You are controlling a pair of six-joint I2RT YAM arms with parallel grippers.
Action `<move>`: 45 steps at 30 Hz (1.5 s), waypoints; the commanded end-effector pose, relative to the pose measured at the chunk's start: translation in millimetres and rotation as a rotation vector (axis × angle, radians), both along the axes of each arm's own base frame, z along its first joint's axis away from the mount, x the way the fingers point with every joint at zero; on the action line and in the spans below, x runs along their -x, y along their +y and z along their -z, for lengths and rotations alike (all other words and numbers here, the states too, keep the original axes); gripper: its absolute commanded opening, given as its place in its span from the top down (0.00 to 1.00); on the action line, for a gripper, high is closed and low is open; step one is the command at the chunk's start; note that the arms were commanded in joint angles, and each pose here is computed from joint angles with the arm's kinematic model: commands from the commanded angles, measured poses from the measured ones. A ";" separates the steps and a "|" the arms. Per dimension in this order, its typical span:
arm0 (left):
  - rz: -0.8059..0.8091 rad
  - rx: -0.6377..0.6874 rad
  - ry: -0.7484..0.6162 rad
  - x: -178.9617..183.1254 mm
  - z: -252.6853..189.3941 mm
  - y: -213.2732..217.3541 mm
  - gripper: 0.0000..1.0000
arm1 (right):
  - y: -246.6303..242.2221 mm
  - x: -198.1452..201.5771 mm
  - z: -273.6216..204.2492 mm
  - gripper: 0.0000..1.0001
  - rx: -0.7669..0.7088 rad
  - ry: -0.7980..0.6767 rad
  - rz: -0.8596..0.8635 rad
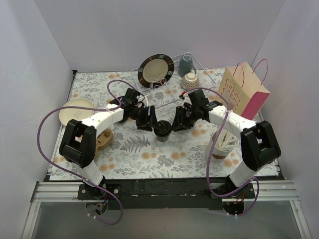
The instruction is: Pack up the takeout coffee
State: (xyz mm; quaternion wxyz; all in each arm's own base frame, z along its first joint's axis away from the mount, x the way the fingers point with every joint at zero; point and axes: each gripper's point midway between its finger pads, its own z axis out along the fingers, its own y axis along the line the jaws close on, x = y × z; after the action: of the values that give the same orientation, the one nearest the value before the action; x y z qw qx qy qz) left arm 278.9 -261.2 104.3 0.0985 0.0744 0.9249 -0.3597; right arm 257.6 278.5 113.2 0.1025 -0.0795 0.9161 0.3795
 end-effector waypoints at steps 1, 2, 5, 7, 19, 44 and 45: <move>-0.003 -0.104 0.036 5.6 32.5 15.1 0.47 | -9.0 0.6 18.4 0.64 0.052 0.007 0.015; -0.003 -0.112 0.049 7.8 38.6 16.4 0.47 | -11.0 2.2 22.5 0.64 0.062 0.011 0.015; -0.001 -0.117 0.065 12.0 47.1 18.0 0.48 | -22.1 10.1 39.1 0.65 0.113 0.023 0.025; -0.004 -0.132 0.083 16.8 55.3 21.2 0.48 | -26.3 11.2 44.7 0.66 0.132 0.016 0.030; -0.003 -0.174 0.105 20.5 69.1 27.7 0.49 | -25.1 1.8 47.8 0.68 0.143 -0.024 0.016; 0.026 -0.203 0.096 14.5 69.0 29.2 0.50 | 2.1 -46.9 -18.0 0.66 0.079 -0.159 -0.002; 0.028 -0.204 0.096 14.8 69.0 29.4 0.50 | 3.0 -49.0 -17.7 0.66 0.079 -0.164 -0.006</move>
State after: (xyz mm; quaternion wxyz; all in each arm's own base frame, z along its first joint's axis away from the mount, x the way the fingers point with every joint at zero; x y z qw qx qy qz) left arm 275.8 -271.0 98.9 0.0707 0.0923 0.9109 -0.3959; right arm 294.9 273.6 117.0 0.1535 -0.0980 0.9274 0.3269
